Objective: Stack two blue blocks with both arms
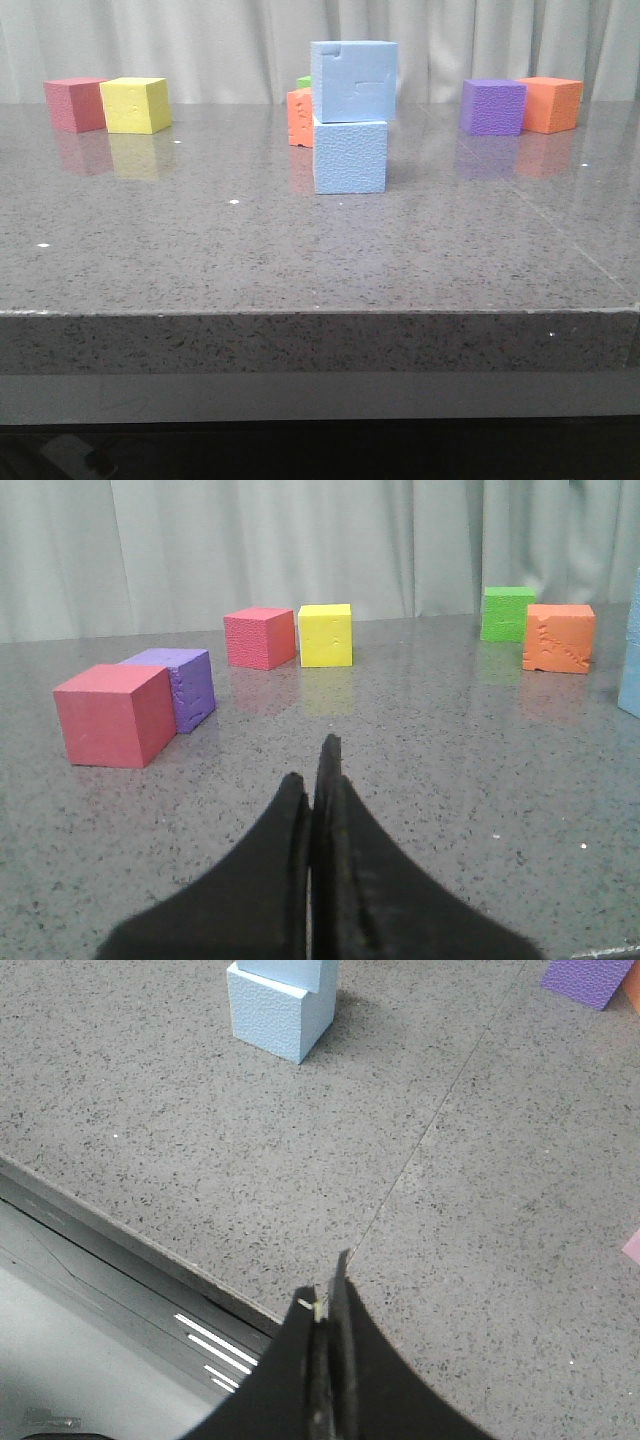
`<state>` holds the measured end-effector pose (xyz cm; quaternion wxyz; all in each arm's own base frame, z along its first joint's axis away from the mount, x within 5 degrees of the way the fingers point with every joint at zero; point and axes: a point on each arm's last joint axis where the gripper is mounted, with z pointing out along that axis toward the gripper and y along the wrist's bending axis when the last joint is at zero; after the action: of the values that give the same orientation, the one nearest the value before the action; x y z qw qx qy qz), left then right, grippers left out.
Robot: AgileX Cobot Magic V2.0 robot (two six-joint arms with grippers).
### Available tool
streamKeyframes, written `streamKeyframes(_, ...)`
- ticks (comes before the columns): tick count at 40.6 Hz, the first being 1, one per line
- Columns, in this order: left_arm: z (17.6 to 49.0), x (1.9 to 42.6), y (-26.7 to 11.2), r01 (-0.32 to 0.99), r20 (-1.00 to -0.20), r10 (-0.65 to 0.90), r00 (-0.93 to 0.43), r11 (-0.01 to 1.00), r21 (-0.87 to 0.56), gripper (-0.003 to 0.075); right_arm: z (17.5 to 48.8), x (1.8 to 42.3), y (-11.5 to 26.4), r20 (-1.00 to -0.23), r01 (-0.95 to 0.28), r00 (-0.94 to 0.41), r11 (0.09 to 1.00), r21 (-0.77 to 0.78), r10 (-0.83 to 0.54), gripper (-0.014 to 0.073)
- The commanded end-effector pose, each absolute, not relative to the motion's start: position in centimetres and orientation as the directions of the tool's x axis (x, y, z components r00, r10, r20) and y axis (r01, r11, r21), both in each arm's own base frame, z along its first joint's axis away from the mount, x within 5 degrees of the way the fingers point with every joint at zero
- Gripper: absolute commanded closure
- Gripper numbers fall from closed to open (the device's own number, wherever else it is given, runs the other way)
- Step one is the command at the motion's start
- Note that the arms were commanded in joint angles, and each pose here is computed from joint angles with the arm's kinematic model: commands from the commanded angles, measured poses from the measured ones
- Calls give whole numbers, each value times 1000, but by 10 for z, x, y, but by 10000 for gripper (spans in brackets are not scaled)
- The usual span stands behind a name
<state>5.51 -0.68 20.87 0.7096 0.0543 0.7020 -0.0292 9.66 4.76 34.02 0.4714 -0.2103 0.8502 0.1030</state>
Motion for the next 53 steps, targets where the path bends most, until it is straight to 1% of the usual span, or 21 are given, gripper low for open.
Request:
streamKeyframes(1,216,54,-5,101,-986,-9,164,995,7,741,353,99,47,-890,-447,-390,894,-41,-236,723)
streamKeyframes(3,215,54,-6,106,-992,-5,128,994,8,741,353,99,47,-890,-447,-391,894,-41,-237,723)
streamKeyframes(14,214,54,-3,47,-992,2,126,999,8,741,353,99,47,-890,-447,-391,894,-41,-237,723)
streamKeyframes(48,214,54,-3,50,-992,2,124,999,8,741,354,98,47,-891,-448,-387,893,-41,-235,723)
streamKeyframes(50,214,54,-3,50,-992,2,124,999,8,741,355,96,44,-896,-437,-369,897,-68,-248,723)
streamKeyframes(53,214,54,-3,50,-992,2,124,999,8,741,357,92,34,-904,-388,-338,914,-120,-262,723)
